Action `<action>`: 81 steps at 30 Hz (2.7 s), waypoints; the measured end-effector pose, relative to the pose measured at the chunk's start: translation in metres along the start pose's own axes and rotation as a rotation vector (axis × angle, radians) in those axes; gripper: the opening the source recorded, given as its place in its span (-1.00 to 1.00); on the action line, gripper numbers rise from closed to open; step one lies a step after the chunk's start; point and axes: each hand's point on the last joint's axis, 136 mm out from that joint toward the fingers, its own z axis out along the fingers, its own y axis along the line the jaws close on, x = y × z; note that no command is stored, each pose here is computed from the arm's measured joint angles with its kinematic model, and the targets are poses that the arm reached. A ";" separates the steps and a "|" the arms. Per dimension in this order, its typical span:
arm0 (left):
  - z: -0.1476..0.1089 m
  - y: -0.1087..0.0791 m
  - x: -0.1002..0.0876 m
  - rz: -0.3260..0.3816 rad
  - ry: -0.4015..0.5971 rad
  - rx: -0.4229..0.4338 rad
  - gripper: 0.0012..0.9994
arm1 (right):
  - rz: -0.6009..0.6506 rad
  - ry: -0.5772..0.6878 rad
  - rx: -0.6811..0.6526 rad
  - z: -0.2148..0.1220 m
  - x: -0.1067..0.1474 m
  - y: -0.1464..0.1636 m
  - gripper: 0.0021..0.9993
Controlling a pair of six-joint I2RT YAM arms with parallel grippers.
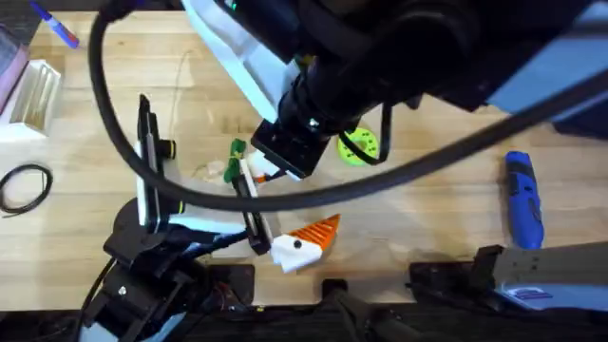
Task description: Pick up the gripper from the table and insert it into the empty holder that is missing its gripper. Then pick up a screw, insert it into the mounting hole, and use the screwdriver to tighten it. Finally, clean up the table by picking up the vegetable and placing it into the bucket.
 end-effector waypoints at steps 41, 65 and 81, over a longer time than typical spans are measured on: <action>0.000 0.004 0.000 0.000 -0.002 -0.025 0.98 | -0.027 -0.020 0.039 0.003 -0.010 -0.005 -0.99; 0.000 0.004 0.000 -0.005 -0.002 -0.023 0.97 | -0.047 -0.001 0.057 0.005 -0.010 -0.001 -0.99; 0.000 0.004 0.000 -0.007 -0.001 -0.022 0.97 | -0.044 0.005 0.037 0.006 -0.009 0.002 -0.99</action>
